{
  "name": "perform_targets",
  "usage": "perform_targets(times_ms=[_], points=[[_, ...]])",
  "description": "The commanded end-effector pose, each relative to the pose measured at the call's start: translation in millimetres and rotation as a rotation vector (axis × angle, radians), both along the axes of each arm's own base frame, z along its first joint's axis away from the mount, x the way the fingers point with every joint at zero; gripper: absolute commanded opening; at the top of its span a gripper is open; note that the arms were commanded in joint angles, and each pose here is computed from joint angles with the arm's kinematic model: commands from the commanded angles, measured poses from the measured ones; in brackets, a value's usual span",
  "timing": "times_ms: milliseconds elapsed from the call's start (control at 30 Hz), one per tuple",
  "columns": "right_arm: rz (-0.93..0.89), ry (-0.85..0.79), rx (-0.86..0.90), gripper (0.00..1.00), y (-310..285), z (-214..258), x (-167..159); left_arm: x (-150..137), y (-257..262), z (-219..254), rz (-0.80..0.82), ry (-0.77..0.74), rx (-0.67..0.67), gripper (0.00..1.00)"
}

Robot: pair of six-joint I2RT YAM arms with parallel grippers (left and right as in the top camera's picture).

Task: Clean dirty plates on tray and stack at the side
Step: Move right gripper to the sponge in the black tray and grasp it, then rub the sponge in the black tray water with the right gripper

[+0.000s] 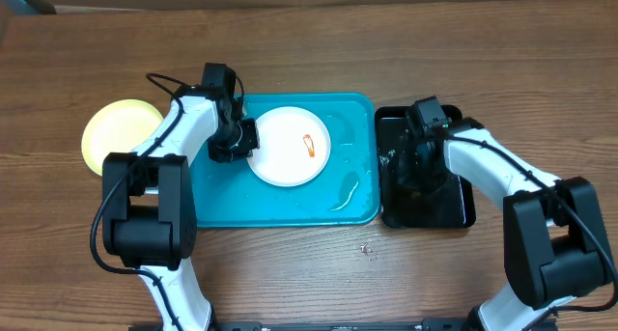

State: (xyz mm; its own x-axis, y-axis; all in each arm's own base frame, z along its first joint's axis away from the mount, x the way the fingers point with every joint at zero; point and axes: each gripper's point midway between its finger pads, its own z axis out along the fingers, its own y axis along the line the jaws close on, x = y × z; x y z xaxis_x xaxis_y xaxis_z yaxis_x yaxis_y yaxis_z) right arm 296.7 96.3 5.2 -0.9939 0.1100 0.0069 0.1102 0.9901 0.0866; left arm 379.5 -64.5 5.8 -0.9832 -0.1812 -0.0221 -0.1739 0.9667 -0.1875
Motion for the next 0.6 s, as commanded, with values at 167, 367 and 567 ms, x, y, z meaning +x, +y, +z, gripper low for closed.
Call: perform_targets(times_ms=[167,367,567], points=[[-0.025,-0.121,0.009,0.13,-5.9,90.6,63.7,-14.4,2.7,-17.2,-0.031,0.049,0.024,0.04],[-0.04,-0.112,0.006,0.15,-11.2,89.1,64.1,-14.2,2.6,-17.2,-0.03,0.048,0.024,0.04],[-0.033,-0.095,0.013,0.14,-8.4,45.8,50.8,-14.2,2.6,-17.2,-0.03,0.048,0.024,0.04]])
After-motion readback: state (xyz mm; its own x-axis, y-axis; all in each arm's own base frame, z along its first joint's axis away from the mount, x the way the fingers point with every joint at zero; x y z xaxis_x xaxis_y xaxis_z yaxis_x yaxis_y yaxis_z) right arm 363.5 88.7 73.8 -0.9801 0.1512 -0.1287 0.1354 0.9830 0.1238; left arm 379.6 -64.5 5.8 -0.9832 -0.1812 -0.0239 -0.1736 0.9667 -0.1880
